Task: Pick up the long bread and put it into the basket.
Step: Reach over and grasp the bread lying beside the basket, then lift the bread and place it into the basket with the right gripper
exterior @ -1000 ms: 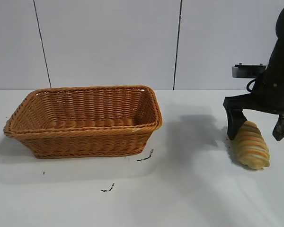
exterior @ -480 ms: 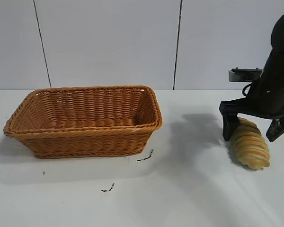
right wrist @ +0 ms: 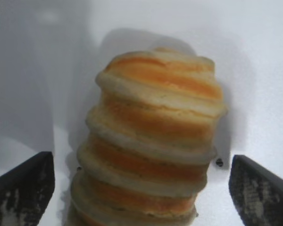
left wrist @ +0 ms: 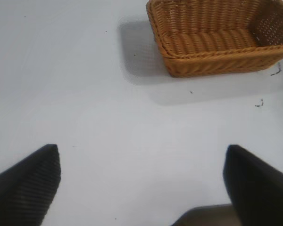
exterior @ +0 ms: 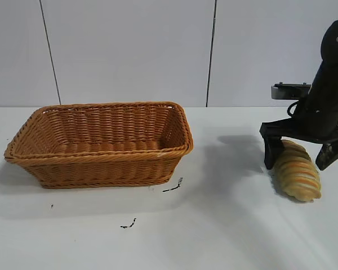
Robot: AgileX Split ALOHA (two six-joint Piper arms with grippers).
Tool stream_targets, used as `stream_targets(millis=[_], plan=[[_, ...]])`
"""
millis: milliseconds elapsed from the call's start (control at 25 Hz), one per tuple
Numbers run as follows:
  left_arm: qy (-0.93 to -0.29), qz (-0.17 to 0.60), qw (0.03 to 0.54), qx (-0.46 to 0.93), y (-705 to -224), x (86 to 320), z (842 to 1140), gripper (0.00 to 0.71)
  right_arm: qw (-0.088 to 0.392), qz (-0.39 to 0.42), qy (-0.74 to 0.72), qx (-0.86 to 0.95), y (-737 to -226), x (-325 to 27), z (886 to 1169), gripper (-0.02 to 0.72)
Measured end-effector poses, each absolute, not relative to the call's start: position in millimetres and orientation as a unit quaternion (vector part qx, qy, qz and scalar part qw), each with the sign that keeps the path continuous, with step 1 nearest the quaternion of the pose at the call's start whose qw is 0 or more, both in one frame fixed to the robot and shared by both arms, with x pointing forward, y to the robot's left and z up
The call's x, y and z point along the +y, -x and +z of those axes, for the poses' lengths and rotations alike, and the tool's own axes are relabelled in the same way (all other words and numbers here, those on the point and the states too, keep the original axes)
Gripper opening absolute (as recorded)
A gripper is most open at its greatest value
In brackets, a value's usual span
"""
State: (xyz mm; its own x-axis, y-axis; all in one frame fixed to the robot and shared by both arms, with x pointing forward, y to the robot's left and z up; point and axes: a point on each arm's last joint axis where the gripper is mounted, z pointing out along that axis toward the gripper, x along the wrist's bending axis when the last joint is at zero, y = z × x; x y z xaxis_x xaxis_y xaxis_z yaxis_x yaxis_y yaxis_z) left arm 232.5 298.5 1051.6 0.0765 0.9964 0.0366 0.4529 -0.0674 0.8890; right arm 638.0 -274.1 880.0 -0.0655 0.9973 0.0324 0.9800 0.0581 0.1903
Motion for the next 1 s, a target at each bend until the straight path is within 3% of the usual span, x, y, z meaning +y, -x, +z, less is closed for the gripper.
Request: stream_targets(millis=[80,240,280,440,720,1000], plan=[[-0.633,0.366,0.372,0.573,-232,298,1052,0.692,0.053,0.08,-0.681,0.726,-638,-274,880,0.557],[-0.633,0.366,0.372,0.573,-232,298,1052,0.692,0.053,0.08,-0.68,0.727,-637,-274,881,0.17],[-0.633,0.366,0.372,0.573,-232,298,1052,0.692,0.054,0.08,-0.68,0.727,-637,-274,883,0.133],[-0.633,0.366,0.372,0.573,-232,298,1052,0.692,0.071,0.087,-0.672,0.732,-640,-275,904,0.13],[-0.633,0.366,0.372,0.573,-232,298,1052,0.692,0.104,0.131,-0.667,0.726,-654,-273,990,0.13],[-0.633,0.366,0.372,0.573,-232,298,1052,0.692,0.132,0.152,-0.634,0.747,-667,-247,1036,0.129]])
